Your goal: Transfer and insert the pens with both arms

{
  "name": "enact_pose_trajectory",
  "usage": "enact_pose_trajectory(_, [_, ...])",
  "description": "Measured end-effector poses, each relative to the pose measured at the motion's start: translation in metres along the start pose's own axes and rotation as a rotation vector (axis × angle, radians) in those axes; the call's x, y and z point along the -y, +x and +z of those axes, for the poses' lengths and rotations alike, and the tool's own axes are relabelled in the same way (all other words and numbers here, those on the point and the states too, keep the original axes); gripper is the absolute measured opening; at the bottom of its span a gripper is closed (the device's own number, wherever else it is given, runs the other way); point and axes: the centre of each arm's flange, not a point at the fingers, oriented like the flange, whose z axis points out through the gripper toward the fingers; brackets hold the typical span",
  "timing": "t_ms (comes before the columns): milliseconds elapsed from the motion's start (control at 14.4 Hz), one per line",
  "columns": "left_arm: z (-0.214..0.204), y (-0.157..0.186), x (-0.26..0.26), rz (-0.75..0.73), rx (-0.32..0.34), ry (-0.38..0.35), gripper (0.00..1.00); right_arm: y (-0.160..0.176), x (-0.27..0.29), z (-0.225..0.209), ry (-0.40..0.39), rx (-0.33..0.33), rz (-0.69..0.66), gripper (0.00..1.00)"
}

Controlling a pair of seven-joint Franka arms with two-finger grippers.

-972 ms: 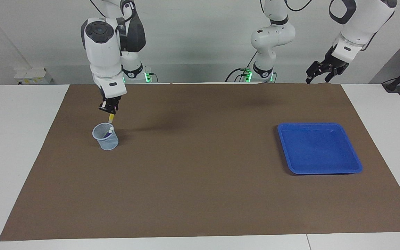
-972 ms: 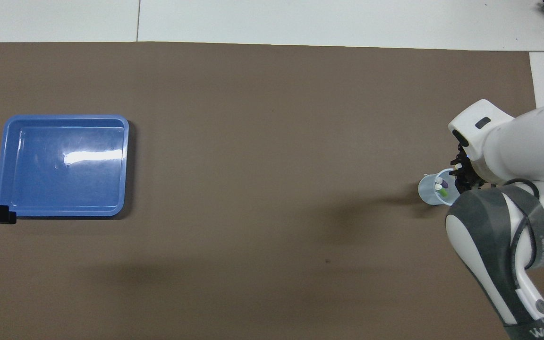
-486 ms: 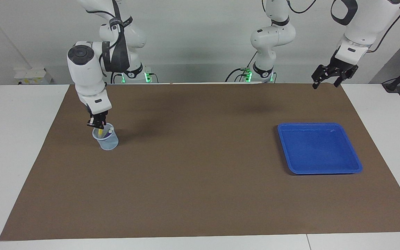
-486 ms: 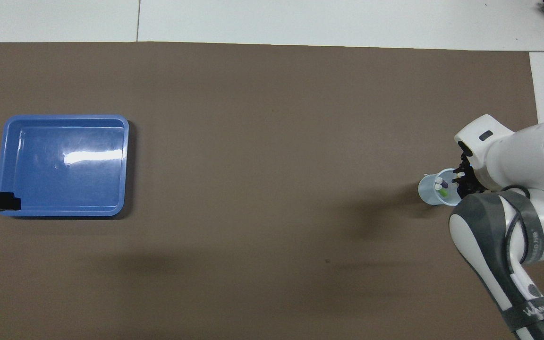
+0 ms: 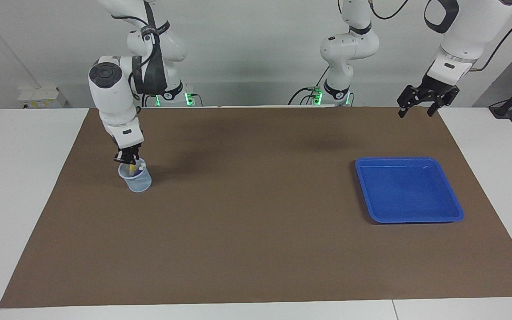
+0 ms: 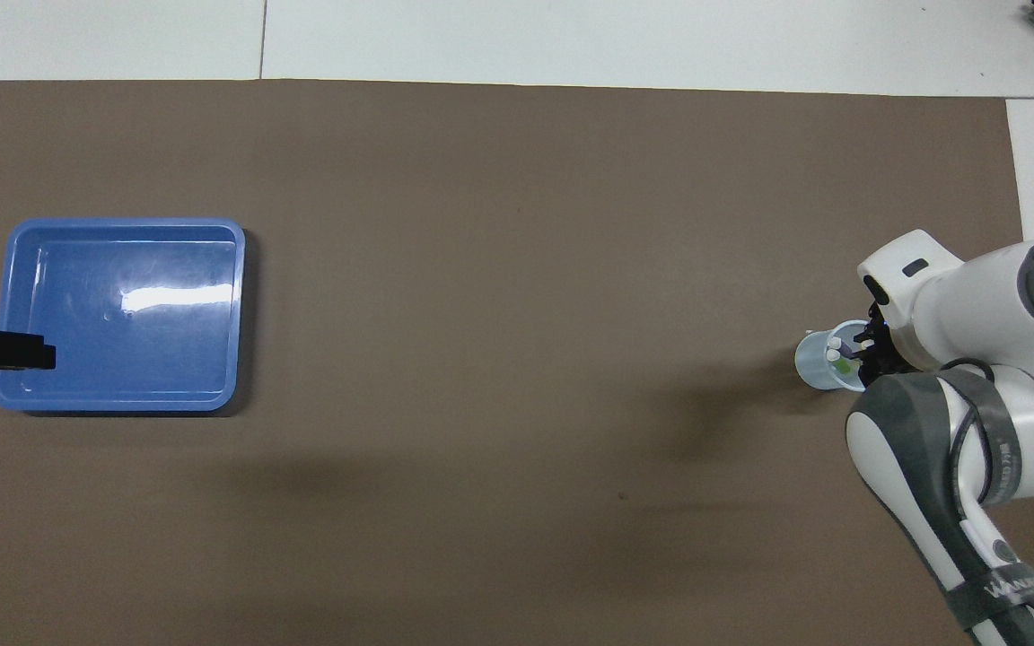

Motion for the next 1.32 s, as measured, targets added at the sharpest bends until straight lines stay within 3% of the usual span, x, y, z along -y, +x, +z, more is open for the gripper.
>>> enact_pose_trajectory(208, [-0.014, 0.012, 0.0, 0.002, -0.002, 0.0, 1.0, 0.002, -0.001, -0.009, 0.019, -0.054, 0.057, 0.78])
enact_pose_trajectory(347, [-0.023, 0.017, 0.0, 0.003, 0.005, 0.001, 1.0, 0.0, -0.002, -0.029, 0.05, -0.046, 0.147, 0.99])
enact_pose_trajectory(833, [-0.048, 0.036, 0.0, 0.011, 0.027, 0.019, 1.0, 0.012, 0.008, -0.121, 0.109, 0.019, 0.56, 1.0])
enact_pose_trajectory(1319, [-0.045, 0.04, -0.003, 0.017, 0.04, 0.019, 1.0, 0.017, 0.014, -0.127, 0.159, 0.031, 0.765, 1.0])
